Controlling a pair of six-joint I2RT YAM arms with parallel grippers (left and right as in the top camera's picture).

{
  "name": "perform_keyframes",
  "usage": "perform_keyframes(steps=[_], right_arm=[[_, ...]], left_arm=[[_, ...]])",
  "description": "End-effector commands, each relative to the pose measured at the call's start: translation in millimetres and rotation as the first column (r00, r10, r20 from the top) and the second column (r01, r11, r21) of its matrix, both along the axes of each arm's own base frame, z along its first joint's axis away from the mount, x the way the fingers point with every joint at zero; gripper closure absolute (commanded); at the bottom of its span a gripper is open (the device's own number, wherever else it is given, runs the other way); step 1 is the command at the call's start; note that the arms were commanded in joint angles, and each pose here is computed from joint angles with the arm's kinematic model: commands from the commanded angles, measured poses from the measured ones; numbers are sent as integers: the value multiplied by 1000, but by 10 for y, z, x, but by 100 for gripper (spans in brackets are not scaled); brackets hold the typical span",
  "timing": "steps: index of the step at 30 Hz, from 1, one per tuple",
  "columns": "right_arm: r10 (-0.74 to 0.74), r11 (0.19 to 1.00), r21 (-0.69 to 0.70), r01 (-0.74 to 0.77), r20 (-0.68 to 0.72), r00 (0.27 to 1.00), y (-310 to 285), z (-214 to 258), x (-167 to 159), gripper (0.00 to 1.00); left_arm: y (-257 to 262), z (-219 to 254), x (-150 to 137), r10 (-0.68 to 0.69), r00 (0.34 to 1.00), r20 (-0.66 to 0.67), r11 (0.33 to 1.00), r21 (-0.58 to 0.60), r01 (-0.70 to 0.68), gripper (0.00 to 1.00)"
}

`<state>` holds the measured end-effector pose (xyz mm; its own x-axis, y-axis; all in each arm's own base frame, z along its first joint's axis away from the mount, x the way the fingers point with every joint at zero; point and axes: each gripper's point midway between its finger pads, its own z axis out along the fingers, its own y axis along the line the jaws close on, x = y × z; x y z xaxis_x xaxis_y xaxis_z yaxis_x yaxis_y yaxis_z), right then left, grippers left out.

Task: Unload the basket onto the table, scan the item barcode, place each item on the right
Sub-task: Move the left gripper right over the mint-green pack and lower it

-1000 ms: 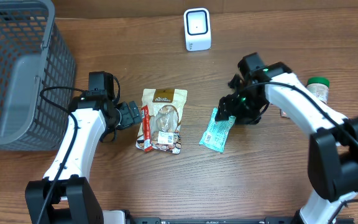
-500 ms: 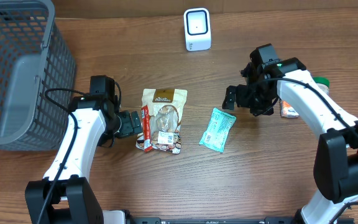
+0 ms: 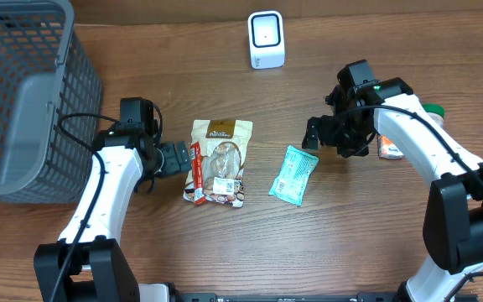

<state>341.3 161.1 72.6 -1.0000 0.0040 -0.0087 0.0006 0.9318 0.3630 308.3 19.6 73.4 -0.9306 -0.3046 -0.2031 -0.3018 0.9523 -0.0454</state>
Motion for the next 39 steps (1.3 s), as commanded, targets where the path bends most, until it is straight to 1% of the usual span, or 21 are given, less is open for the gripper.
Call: perform_keyframes(steps=[1,2,3,4,5,6,7,9,12,14,17,18,20,23,26,29,31,34,39], right_arm=[[-2,1000,3,2,24,1000,-1,77,41,11],[-2,1000,3,2,21,1000,-3,77,36,11],[-2,1000,2,2,19,1000,-4,76,30,11],[-2,1000,1,2,15,1000,-7,75,21,11],[-2,1000,0,2,12,1000,-9,74,14,11],[-2,1000,-1,2,9,1000,-11,73,8,11],[-2,1000,-1,2,9,1000,-12,72,7,13],[-2,1000,0,2,13,1000,-9,74,17,15],[-2,1000,6,2,32,999,4,80,61,20],[-2,1000,11,1,51,999,18,88,104,28],[-3,1000,19,1,79,997,35,100,170,43],[-3,1000,21,1,87,996,40,104,189,47],[-4,1000,27,1,105,994,53,113,231,51],[-4,999,34,0,128,992,70,127,282,55],[-5,999,38,-1,144,990,80,136,318,55],[-6,999,42,-1,159,987,88,145,354,56],[-6,999,43,-1,161,987,90,145,360,59],[-5,999,42,-1,159,987,90,144,355,59],[-6,999,42,-1,158,987,88,141,352,59]], left_arm=[[-186,82,170,-6,997,73,994,-105,13,0],[-261,98,198,-17,996,87,989,-147,30,0],[-392,126,215,-33,994,100,974,-219,54,2],[-532,164,220,-49,993,111,953,-293,80,19],[-679,218,229,-67,989,128,923,-370,111,67],[-808,274,239,-84,986,147,892,-429,140,96],[-1070,381,238,-130,975,183,830,-517,208,96],[-1247,396,207,-172,967,188,815,-525,247,96],[-1415,301,139,-194,970,144,850,-470,239,96],[-1583,260,93,-225,965,133,859,-441,261,96],[-1900,208,41,-275,951,140,859,-409,309,96],[-1991,176,29,-281,950,139,863,-397,313,96],[-2118,102,26,-276,952,134,877,-369,307,96],[-2295,-42,19,-279,952,123,885,-351,305,96],[-2427,-204,21,-293,950,110,884,-347,313,96],[-2564,-378,-35,-304,950,72,875,-374,309,96],[-2632,-443,-87,-323,945,52,863,-393,316,96],[-2667,-452,-117,-334,941,49,858,-397,325,96],[-2687,-309,-95,-335,939,82,850,-403,338,96]])
